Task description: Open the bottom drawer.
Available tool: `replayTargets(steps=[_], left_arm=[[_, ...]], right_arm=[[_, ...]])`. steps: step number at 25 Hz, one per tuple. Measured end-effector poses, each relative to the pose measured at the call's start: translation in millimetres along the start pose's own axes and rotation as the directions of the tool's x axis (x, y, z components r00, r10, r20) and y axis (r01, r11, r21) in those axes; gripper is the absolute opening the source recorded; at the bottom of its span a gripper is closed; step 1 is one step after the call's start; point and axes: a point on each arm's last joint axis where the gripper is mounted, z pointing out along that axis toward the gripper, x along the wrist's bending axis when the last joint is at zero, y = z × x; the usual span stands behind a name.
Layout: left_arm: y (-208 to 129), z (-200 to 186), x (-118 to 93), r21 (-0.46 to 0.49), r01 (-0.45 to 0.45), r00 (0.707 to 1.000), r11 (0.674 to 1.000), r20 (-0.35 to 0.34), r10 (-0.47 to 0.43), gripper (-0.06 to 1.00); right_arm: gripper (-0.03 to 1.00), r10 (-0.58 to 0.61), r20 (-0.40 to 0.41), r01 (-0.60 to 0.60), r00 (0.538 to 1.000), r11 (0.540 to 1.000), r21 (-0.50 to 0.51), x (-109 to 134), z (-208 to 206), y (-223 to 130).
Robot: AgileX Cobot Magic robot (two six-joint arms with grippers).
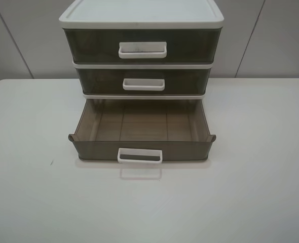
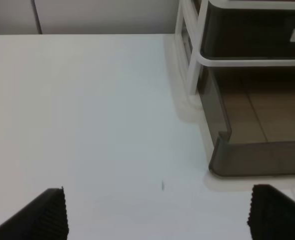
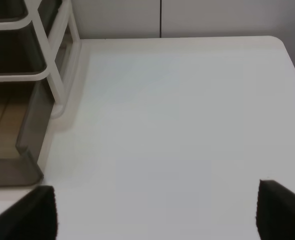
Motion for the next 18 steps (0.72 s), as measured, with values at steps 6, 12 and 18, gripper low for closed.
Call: replayTargets(steps=[6, 12, 18], left_arm=[[0, 0, 0, 0.0, 0.0, 1.0, 1.0, 0.0, 0.0, 0.74], [0, 0, 0, 0.0, 0.0, 1.0, 1.0, 0.0, 0.0, 0.74], [0, 0, 0, 0.0, 0.0, 1.0, 1.0, 0.0, 0.0, 0.74]], right_arm=[[0.79, -0.051, -0.058, 0.05, 0.997, 0.998, -0.031, 7, 21, -23], [0.79, -0.074, -0.086, 0.069, 0.994, 0.996, -0.062, 10, 23, -27], [0.79, -0.062, 0.056, 0.066, 0.996, 0.996, -0.066, 10, 20, -29]])
